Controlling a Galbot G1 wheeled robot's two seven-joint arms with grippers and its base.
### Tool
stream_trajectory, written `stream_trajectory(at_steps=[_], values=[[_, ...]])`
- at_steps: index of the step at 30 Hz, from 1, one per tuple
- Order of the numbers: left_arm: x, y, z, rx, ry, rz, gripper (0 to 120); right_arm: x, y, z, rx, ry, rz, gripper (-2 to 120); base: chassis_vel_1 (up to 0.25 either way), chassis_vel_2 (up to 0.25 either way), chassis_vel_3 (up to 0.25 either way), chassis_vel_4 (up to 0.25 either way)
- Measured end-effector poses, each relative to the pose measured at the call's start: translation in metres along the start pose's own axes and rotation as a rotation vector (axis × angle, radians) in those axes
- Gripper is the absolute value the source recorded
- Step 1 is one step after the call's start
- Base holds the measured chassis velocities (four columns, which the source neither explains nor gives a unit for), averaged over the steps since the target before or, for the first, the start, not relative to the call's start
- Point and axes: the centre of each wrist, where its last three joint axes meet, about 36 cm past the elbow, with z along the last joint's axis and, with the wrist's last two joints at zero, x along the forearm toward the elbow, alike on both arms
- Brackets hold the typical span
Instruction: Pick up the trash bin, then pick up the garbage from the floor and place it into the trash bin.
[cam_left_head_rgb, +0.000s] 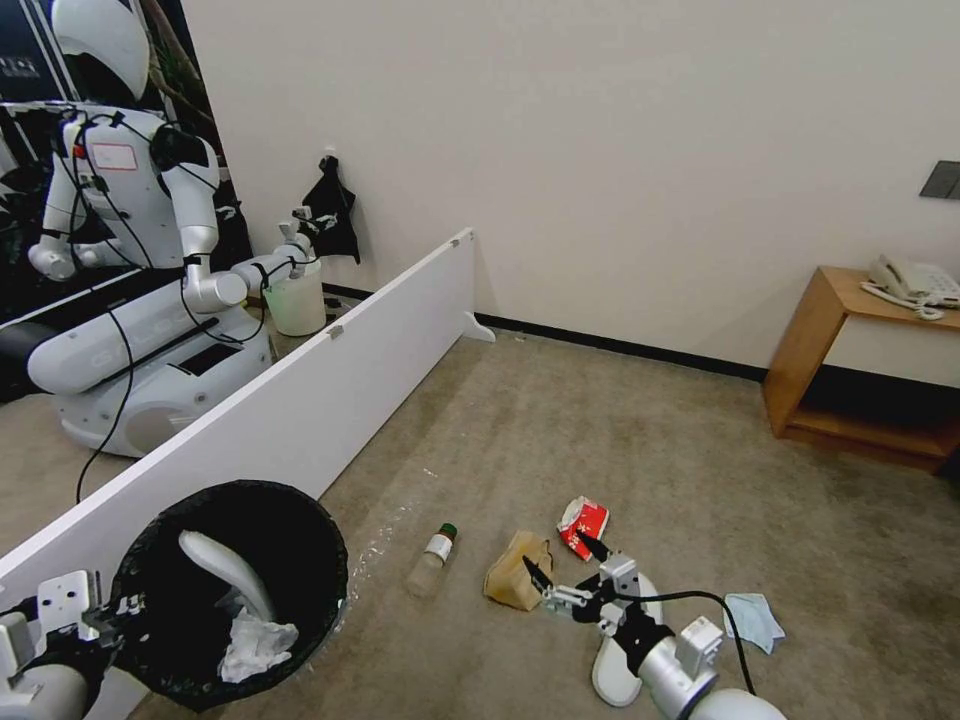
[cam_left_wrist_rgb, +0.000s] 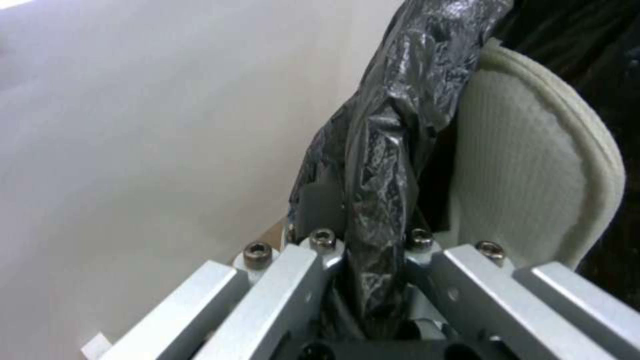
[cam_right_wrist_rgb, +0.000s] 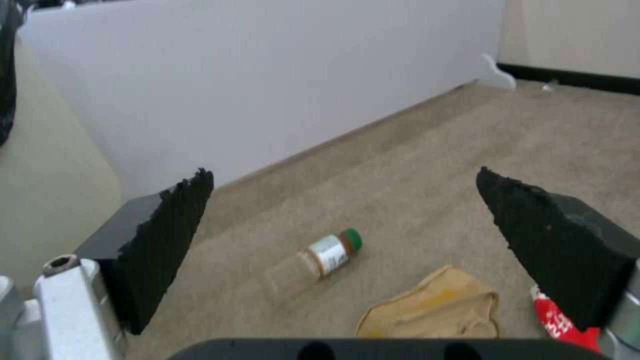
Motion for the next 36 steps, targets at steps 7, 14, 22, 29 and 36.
stream_trajectory(at_steps=[7,14,22,29,36], values=[[0.0007,-0.0008,0.0030,0.010,0.008,0.004,3,0.0016,-0.0003,0.0102,0.005,0.026,-0.017,100,0.000,0.000,0.000,0.000],[0.0026,-0.0017,0.0012,0.006,0.004,0.010,3,0.0024,0.0009,0.0106,-0.001,0.023,-0.013,100,0.000,0.000,0.000,0.000],[0.0039,-0.0019,0.0007,0.004,0.004,0.014,3,0.0022,0.0020,0.0104,-0.005,0.021,-0.017,100,0.000,0.000,0.000,0.000],[0.0038,-0.0020,0.0004,0.004,0.004,0.016,3,0.0029,0.0005,0.0089,-0.003,0.018,-0.019,100,0.000,0.000,0.000,0.000],[0.0029,-0.0025,-0.0006,0.003,0.002,0.019,3,0.0020,-0.0010,0.0072,-0.004,0.015,-0.019,100,-0.034,0.054,0.044,-0.045]])
